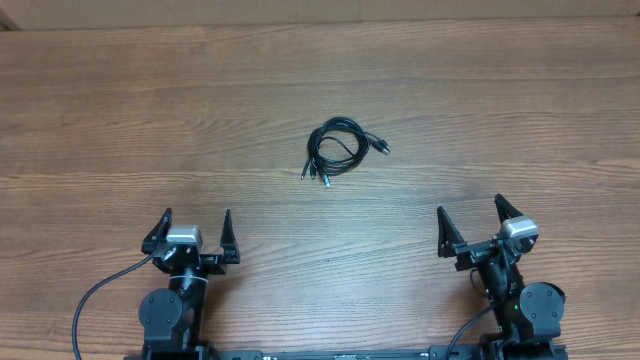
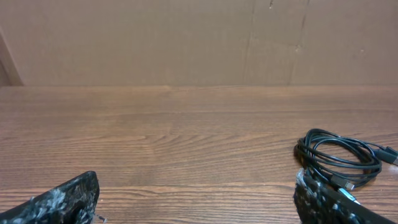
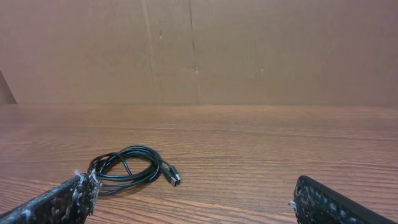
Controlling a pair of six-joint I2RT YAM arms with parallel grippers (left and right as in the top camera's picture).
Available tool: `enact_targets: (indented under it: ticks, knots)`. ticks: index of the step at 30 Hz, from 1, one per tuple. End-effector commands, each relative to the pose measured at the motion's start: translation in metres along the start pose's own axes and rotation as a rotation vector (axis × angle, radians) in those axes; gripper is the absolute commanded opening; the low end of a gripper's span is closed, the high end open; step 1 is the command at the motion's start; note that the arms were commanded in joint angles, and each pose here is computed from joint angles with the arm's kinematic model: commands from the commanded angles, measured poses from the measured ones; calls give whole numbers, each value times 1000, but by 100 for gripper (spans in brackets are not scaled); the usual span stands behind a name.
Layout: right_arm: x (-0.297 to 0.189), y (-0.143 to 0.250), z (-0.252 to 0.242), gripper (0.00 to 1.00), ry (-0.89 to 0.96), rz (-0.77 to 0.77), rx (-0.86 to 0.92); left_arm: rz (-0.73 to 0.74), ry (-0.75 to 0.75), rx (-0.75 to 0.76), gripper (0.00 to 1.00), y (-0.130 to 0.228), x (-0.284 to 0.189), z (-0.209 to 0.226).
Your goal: Untangle cables
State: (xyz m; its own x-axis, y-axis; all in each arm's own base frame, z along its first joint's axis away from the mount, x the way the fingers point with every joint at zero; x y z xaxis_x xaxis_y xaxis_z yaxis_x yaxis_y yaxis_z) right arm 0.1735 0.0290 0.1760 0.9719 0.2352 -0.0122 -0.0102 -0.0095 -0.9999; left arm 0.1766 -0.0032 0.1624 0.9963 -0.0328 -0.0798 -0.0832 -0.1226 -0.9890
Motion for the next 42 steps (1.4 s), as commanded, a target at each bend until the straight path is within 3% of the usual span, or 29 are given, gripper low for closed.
enact_targets:
  ticks: [1, 17, 25, 33, 42]
  knots:
    - [0, 2, 1, 100, -7, -4, 3, -3, 17, 15, 100, 1, 0, -2]
    - [0, 1, 4, 100, -31, -5, 26, -18, -10, 21, 100, -1, 0, 1]
    - [-9, -27, 11, 100, -94, 43, 39, -55, -29, -116, 100, -11, -2, 2]
    - [-1, -81, 13, 100, -125, 130, 60, -94, 10, -106, 100, -56, -7, -7]
    - [28, -149, 10, 100, -153, 325, 110, -62, 146, -55, 100, -145, 12, -31]
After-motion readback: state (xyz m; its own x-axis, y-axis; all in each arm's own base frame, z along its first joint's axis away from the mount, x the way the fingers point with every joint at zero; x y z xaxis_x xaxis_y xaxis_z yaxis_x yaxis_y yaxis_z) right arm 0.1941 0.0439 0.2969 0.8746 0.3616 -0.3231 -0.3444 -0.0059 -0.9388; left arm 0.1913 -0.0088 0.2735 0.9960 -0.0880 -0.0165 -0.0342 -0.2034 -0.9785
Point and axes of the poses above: each gripper's point midway between its finger pads, its own x axis out along the fingers, its own z axis along the line the jaws close on, y = z × x, the point moved 7 cm from there along -x, back along the fingers, and after that the axes turned 6 degrees about -x, right-handed, at the moved point
